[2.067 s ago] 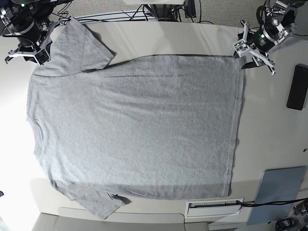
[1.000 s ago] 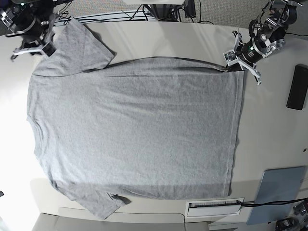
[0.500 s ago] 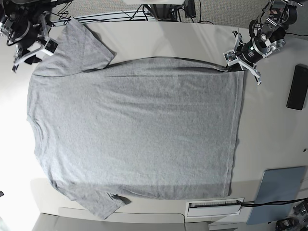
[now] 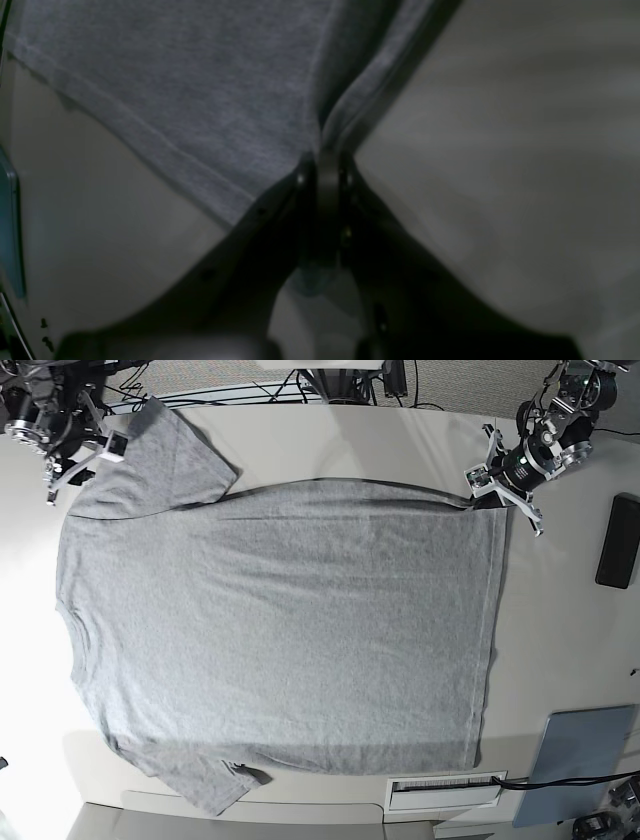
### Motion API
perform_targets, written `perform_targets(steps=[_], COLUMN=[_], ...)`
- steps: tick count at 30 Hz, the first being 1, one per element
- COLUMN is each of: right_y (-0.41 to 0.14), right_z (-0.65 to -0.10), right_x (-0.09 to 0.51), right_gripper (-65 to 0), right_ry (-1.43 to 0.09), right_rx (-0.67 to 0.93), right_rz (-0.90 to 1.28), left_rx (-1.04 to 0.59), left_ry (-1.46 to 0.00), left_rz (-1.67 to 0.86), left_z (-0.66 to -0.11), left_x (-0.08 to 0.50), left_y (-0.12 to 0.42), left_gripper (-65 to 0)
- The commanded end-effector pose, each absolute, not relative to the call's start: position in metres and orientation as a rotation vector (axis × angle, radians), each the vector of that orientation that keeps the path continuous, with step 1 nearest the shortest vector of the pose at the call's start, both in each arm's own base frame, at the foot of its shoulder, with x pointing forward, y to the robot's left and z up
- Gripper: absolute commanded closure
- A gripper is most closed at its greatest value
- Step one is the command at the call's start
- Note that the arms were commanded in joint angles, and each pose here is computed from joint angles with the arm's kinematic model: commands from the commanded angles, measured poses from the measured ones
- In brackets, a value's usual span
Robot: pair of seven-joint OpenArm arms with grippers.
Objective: Fold the T-shirt properly
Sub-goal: 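Close both grippers on the shoulder corners of the shirt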
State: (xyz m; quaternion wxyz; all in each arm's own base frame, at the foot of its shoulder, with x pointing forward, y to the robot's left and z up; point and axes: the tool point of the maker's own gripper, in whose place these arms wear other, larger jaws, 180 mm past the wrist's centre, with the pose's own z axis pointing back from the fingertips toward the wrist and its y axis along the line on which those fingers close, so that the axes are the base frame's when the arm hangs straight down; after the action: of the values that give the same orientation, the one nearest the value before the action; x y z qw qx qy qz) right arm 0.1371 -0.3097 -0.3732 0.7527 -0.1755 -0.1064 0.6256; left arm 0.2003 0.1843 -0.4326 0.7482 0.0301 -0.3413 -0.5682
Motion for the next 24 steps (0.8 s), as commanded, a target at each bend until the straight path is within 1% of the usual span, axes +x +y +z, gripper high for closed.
perform_targets(steps=[1,5,10,17,24], right_y=[-0.311,-0.306,-0.294,-0.279,-0.271], right_z=[-0.371,-0.388,-0.399,-0.398,-0.397], right_x=[0.143,0.139,0.138,0.151,0.154], right_gripper=[-28.1,-28.1,-28.1,-28.1,-28.1], right_ry=[-0.232,-0.202,-0.202,-0.276,-0.314], right_rx=[-0.404,-0.377,-0.345,-0.323,-0.296], right_rz=[1.388,1.418,1.441,1.433,1.439], left_rx=[0.094,0.095,0.095,0.094,0.094], left_ry=[-0.647,-0.646,-0.647,-0.647,-0.647], left_rz=[-1.27,-1.27,-1.27,-1.27,-1.27], left_z=[-0.444,-0.444,-0.444,-0.444,-0.444], left_x=[0.189,0.189,0.189,0.189,0.189], left_y=[0.199,0.199,0.199,0.199,0.199], left_gripper=[0.0,0.0,0.0,0.0,0.0])
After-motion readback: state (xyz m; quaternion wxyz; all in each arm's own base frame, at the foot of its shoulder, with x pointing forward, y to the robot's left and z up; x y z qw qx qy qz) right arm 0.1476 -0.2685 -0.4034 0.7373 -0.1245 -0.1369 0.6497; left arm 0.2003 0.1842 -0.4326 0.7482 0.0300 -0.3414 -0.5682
